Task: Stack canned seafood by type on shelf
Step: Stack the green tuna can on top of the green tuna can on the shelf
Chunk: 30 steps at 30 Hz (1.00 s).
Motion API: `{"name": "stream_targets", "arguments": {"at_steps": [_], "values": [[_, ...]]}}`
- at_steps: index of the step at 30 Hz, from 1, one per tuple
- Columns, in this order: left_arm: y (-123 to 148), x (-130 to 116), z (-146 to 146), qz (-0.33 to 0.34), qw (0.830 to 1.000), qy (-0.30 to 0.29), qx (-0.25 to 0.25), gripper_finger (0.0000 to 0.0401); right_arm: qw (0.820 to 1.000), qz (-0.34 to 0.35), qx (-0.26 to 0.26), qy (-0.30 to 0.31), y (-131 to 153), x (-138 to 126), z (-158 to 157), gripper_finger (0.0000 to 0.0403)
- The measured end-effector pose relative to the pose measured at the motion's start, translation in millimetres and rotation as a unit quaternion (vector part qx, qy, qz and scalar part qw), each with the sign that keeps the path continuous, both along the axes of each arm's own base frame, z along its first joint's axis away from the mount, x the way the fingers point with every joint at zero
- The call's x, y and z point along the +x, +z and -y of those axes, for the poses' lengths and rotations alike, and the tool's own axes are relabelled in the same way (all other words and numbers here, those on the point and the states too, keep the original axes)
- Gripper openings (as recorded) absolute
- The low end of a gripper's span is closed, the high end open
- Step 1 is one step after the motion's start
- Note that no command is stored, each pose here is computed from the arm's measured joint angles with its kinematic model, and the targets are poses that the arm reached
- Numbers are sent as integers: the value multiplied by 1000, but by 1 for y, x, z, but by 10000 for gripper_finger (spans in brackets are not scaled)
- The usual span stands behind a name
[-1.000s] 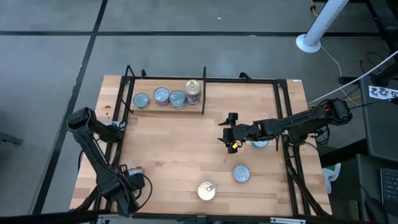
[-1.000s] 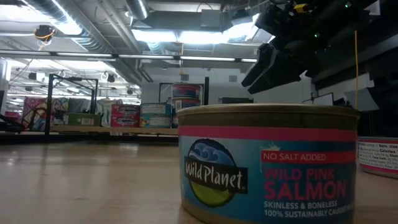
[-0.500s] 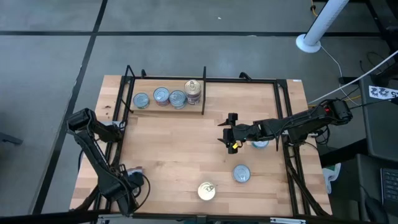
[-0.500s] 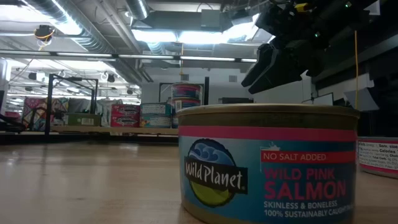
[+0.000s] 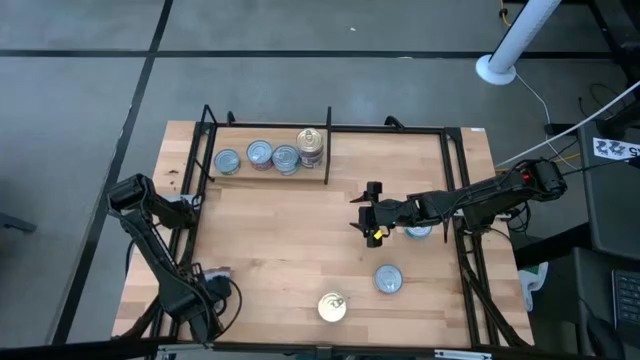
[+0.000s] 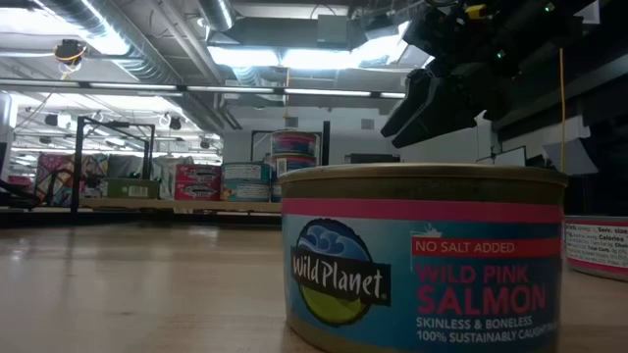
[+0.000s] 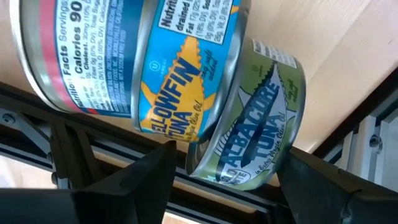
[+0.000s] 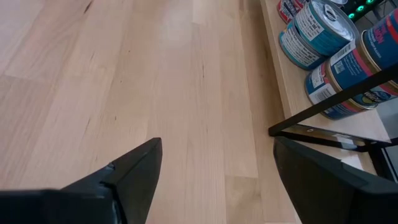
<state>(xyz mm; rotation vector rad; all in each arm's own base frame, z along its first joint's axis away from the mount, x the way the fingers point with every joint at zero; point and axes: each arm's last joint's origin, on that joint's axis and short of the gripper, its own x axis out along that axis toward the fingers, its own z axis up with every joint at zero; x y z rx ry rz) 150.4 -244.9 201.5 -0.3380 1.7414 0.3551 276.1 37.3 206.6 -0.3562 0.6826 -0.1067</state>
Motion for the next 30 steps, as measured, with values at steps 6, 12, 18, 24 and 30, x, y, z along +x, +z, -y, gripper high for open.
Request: {"name": "stream_targets", "arguments": {"at_steps": [6, 12, 18, 24, 30], "values": [[0, -1, 1, -14, 1000, -21, -16, 212, 1000, 0, 0, 0, 0, 0, 0, 308], [0, -1, 2, -21, 999, -29, -29, 158, 1000, 0, 0, 0, 0, 0, 0, 308], [0, 0, 4, -14, 999, -30, -40, 145, 1000, 0, 0, 0, 0, 0, 0, 308], [0, 3, 8, -5, 998, -30, -63, 159, 1000, 0, 0, 0, 0, 0, 0, 308], [1, 6, 17, -3, 992, -32, -120, 147, 1000, 0, 0, 0, 0, 0, 0, 308]]}}
